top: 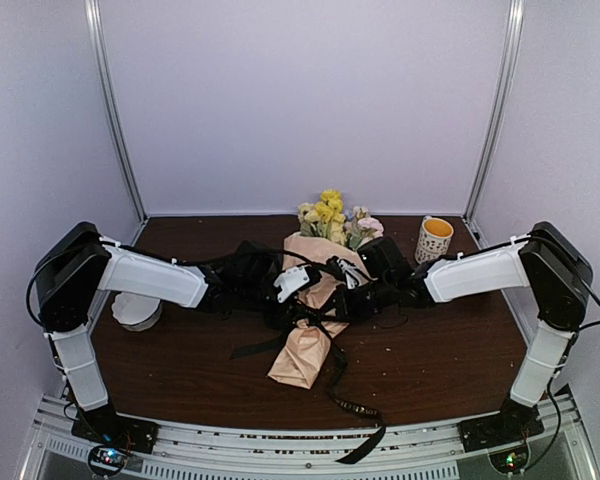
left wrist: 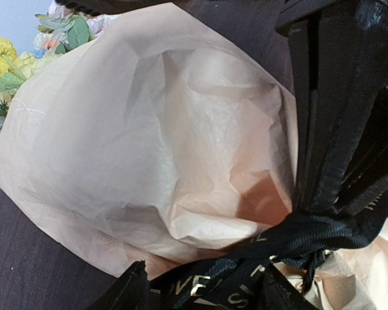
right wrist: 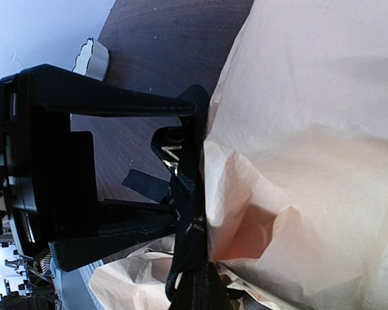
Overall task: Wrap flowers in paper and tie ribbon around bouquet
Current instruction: Cross the half-tied ribbon over the folded bouquet.
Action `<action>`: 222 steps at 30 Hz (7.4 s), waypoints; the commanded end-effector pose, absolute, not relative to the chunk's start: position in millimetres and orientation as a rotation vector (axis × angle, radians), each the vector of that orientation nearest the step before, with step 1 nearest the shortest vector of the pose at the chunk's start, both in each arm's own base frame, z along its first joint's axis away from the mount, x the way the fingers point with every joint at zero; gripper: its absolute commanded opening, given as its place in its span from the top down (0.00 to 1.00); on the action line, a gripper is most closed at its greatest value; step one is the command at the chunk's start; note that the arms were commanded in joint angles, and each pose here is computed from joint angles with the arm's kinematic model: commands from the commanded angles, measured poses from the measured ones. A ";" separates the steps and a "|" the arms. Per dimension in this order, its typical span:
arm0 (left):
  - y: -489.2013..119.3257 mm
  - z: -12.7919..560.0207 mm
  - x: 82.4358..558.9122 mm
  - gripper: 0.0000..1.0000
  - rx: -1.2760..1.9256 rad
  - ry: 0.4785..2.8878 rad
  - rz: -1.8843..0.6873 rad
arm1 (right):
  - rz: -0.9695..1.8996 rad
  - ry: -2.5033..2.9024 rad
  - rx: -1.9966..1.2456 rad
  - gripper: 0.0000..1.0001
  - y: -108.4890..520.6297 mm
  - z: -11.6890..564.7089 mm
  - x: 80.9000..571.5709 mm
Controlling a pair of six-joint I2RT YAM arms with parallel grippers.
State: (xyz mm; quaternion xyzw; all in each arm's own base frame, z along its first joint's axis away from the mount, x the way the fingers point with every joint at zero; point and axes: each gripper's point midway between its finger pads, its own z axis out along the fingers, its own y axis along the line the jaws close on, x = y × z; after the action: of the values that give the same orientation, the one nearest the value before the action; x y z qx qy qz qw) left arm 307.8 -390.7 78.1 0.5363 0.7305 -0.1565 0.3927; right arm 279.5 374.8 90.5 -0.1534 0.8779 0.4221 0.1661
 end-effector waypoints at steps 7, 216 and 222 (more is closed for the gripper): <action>-398.8 99.3 314.3 0.42 1.316 1.799 -0.438 | 1.303 2.403 -0.494 1.00 381.1 112.3 273.7; -403.1 81.0 268.3 0.89 1.814 1.506 -0.463 | 1.480 2.324 -0.764 0.88 396.7 103.3 284.5; -403.2 97.8 296.5 1.00 1.664 1.543 -0.344 | 1.499 2.309 -0.766 0.87 398.5 107.7 284.5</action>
State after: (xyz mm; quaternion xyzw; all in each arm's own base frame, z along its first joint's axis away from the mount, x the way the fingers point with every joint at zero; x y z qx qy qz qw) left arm 273.1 -394.7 75.5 0.6935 0.6033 -0.1621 0.3589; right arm 279.8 392.7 97.7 -0.2567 0.8127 0.5059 0.1330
